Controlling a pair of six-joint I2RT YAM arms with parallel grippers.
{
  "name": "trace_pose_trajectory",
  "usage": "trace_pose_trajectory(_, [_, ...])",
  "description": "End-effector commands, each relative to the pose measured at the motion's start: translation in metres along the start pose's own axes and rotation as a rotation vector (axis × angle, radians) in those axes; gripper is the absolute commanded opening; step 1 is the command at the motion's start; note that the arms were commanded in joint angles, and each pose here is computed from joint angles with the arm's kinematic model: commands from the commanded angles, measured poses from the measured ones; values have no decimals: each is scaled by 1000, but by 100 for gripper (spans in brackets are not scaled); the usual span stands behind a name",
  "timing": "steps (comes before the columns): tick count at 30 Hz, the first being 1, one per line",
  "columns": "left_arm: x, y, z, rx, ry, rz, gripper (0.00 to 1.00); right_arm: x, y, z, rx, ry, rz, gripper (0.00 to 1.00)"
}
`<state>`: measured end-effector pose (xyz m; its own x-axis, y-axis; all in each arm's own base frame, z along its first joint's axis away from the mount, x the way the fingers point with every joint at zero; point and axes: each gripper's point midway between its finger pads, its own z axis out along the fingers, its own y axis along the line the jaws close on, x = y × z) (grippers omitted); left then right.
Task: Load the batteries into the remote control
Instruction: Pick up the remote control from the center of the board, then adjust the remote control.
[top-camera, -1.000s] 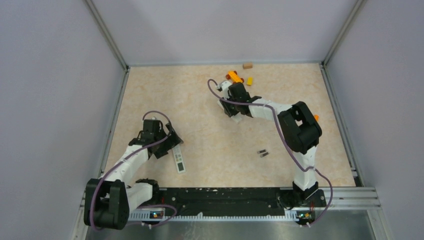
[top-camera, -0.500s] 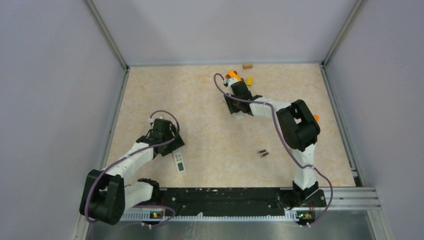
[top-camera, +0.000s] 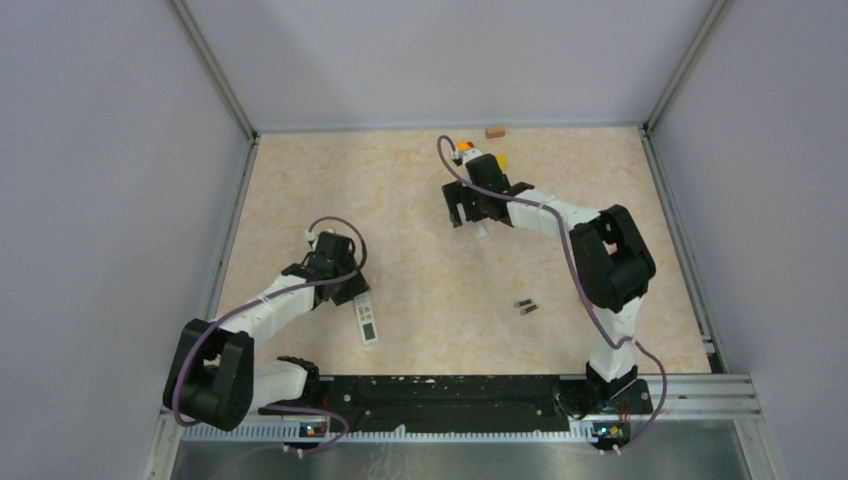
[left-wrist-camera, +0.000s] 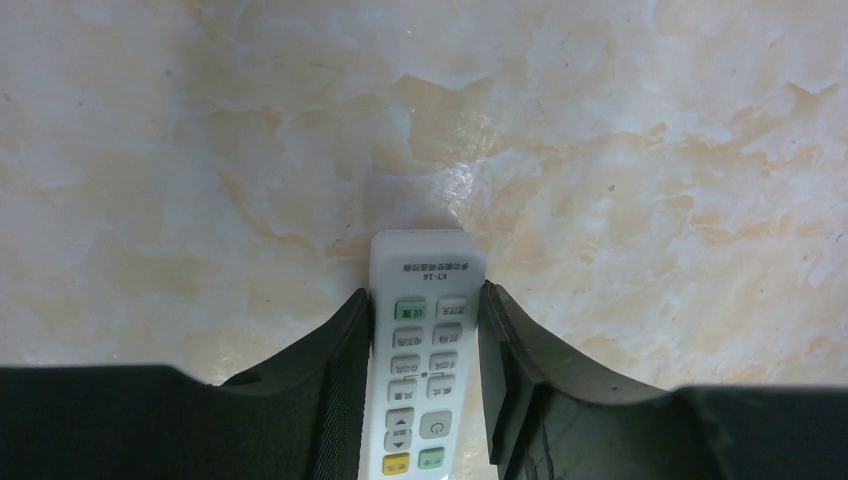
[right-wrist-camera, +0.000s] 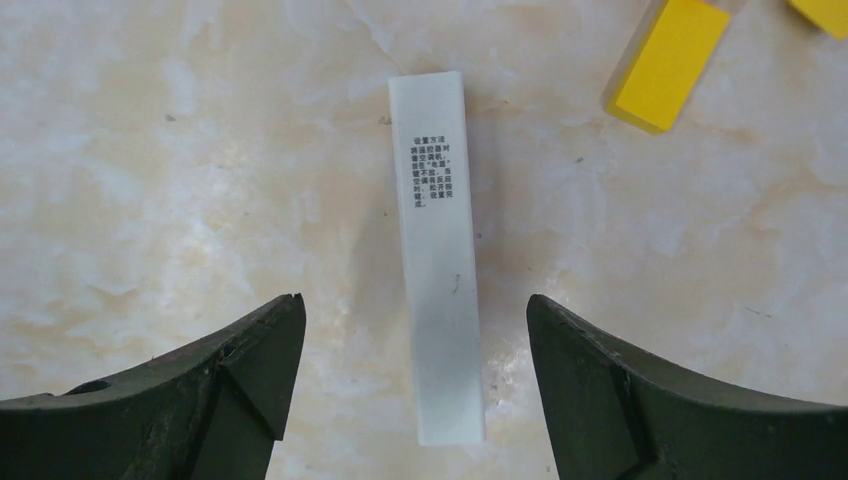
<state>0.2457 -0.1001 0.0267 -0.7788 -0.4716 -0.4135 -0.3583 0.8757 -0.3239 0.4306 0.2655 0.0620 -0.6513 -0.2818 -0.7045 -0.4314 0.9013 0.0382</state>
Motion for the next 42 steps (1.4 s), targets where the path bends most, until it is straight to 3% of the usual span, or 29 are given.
trace_pose_trajectory(1, [-8, -41, -13, 179, 20, 75, 3, -46, 22, -62, -114, -125, 53, 83])
trace_pose_trajectory(11, [-38, -135, -72, 603, 2, 224, 0, -28, 107, -152, -666, -194, 318, 84])
trace_pose_trajectory(16, [-45, -174, -108, 823, 4, 272, 0, -7, 141, -187, -945, -249, 346, 87])
trace_pose_trajectory(21, [-42, -207, -156, 1069, 69, 313, 0, 0, 167, -216, -1085, -286, 334, 88])
trace_pose_trajectory(26, [-43, -216, -181, 1144, 114, 281, 0, -20, 180, -252, -1232, -391, 432, 87])
trace_pose_trajectory(34, [-46, -228, -205, 1243, 163, 186, 0, -32, 187, -284, -1473, -444, 551, 66])
trace_pose_trajectory(40, [-52, -232, -210, 1256, 144, 153, 0, -37, 194, -288, -1534, -435, 598, 51])
trace_pose_trajectory(42, [-53, -232, -208, 1250, 138, 143, 0, -41, 194, -288, -1532, -445, 609, 50])
